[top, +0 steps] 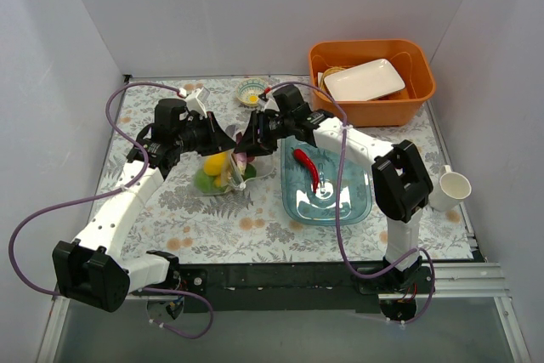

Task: Place the food in the zip-top bag and seal the zipper
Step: Place the fake vegetable in the zipper food storage bag.

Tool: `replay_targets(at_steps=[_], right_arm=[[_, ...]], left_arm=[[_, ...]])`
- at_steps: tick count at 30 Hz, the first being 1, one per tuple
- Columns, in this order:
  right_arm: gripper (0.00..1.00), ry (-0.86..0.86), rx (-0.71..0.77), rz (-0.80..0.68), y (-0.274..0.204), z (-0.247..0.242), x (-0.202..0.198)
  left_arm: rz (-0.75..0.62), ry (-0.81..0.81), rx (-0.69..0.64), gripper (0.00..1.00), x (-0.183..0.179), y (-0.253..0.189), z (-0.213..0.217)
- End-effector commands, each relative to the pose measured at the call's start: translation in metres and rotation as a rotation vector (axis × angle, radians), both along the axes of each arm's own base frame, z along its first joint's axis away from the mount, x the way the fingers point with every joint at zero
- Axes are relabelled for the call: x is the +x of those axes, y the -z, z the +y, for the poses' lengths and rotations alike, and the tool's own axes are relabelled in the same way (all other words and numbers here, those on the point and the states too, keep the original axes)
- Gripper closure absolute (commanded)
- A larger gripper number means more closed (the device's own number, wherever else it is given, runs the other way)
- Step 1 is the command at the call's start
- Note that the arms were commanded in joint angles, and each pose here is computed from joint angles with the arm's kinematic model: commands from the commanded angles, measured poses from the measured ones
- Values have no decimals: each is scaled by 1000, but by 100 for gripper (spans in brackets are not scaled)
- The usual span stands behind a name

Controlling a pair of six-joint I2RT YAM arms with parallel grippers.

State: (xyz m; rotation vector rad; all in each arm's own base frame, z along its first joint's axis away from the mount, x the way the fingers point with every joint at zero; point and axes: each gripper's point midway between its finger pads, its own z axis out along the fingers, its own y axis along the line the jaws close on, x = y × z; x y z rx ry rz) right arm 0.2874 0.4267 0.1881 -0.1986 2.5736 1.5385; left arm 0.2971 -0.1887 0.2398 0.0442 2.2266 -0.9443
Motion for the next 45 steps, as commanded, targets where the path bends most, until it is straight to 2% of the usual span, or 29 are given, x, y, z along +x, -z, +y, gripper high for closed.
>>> replay_targets(at_steps=[1, 7, 16, 19, 23, 25, 30, 36, 42, 43, 45], right_arm=[[84, 53, 82, -97, -41, 6, 16], [83, 31, -69, -165, -22, 8, 14], [76, -50, -97, -246, -19, 28, -5], [67, -86, -138, -270, -12, 27, -12], [39, -105, -146, -346, -22, 21, -15], [35, -102, -154, -382, -31, 16, -15], [32, -118, -122, -455, -51, 11, -17], [32, -53, -126, -525, -72, -7, -13], [32, 160, -201, -572, -79, -75, 9], [32, 199, -258, -556, -60, -89, 12], [32, 262, -293, -557, -56, -114, 19]], left_arm=[[-36, 58, -32, 100, -11, -15, -5], [-64, 46, -78, 100, -2, -38, -10], [-93, -39, -92, 100, 15, -54, -6], [-105, -103, -67, 100, 21, -55, 3], [-109, -190, -31, 100, 27, -54, 16], [-108, -227, -17, 100, 28, -55, 22], [-109, -314, 16, 100, 30, -52, 37], [-105, -358, 32, 100, 31, -53, 44], [-98, -380, 47, 100, 31, -49, 49], [-96, -385, 48, 100, 31, -48, 49], [-102, -390, 49, 100, 31, -49, 51]])
